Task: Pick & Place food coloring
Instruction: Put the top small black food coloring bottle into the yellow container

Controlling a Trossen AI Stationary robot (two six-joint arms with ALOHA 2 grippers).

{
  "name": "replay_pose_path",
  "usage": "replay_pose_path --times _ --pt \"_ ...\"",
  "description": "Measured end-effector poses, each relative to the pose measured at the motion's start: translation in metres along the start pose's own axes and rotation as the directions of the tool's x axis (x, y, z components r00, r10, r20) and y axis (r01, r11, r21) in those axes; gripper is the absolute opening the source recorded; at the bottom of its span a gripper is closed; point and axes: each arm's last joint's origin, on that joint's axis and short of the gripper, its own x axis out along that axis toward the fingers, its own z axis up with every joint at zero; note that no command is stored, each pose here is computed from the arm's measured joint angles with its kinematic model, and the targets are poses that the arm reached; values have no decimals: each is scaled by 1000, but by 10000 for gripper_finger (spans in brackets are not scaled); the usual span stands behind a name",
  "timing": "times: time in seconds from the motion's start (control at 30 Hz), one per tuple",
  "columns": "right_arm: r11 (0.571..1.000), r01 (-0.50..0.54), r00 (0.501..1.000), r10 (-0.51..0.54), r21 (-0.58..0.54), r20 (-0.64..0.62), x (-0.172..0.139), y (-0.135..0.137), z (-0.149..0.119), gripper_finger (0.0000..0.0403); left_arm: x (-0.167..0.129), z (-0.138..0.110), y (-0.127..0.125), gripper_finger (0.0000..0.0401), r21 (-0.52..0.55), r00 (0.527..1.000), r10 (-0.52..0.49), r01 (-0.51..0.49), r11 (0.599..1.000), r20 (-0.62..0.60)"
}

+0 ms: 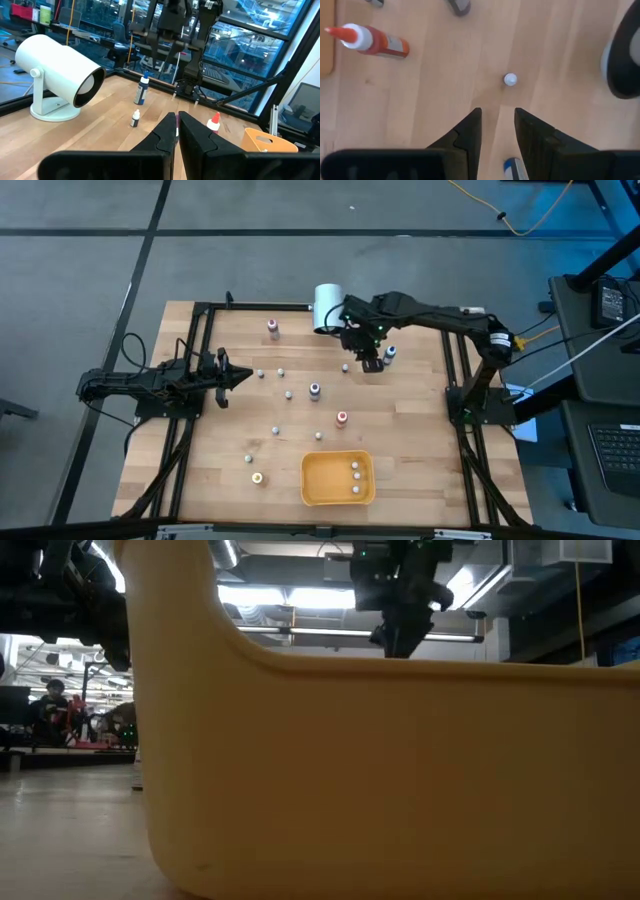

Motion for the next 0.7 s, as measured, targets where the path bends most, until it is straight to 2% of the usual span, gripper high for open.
replay_pose_path --times 0.27,0.57,0.7 --pt "999 44 995 -45 12 84 21 -6 2 118 0 0 0 17 0 1000 0 0 1000 0" --pt "997 35 996 -40 69 77 52 -5 -11 119 0 0 0 17 0 1000 0 0 1000 0" --pt "995 28 997 -34 92 66 65 -4 -18 141 0 0 0 17 0 1000 0 0 1000 0"
